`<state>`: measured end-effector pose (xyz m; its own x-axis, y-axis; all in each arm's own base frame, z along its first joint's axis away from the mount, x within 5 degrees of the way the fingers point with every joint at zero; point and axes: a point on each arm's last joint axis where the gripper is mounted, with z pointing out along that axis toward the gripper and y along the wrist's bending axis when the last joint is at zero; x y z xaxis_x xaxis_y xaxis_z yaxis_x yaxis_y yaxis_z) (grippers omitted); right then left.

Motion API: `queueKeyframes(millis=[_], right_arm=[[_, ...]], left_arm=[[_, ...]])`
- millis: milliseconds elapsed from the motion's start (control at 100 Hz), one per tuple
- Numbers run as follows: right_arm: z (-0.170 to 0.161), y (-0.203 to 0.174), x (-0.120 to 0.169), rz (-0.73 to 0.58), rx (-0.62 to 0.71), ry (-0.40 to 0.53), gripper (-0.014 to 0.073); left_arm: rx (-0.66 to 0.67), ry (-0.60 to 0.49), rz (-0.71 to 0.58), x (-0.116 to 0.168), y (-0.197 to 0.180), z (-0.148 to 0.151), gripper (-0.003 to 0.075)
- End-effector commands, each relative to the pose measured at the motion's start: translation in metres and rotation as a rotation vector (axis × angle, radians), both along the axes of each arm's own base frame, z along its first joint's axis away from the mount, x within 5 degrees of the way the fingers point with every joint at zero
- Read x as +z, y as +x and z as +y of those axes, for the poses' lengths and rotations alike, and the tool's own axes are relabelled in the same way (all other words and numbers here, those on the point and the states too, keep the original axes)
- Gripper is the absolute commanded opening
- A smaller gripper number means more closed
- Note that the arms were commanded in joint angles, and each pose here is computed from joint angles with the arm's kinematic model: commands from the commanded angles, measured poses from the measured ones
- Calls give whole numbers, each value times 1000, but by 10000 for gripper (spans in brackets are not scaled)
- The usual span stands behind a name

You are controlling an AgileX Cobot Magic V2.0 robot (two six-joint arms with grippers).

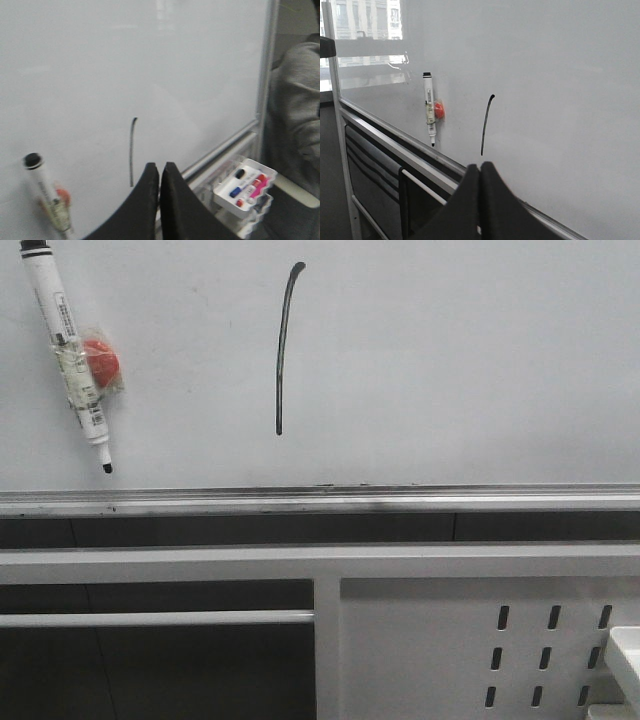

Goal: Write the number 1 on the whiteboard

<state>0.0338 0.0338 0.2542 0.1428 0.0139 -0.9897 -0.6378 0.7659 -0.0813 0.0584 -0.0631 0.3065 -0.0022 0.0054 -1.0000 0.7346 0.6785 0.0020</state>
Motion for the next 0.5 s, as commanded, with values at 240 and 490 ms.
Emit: queueKeyframes(millis=[240, 490], right_arm=[[-4, 1, 13, -41, -38, 46, -69], [-4, 1, 13, -41, -38, 46, -69]], left_arm=[[500, -95, -83, -18, 5, 42, -20], [769, -181, -124, -49, -11, 61, -20]])
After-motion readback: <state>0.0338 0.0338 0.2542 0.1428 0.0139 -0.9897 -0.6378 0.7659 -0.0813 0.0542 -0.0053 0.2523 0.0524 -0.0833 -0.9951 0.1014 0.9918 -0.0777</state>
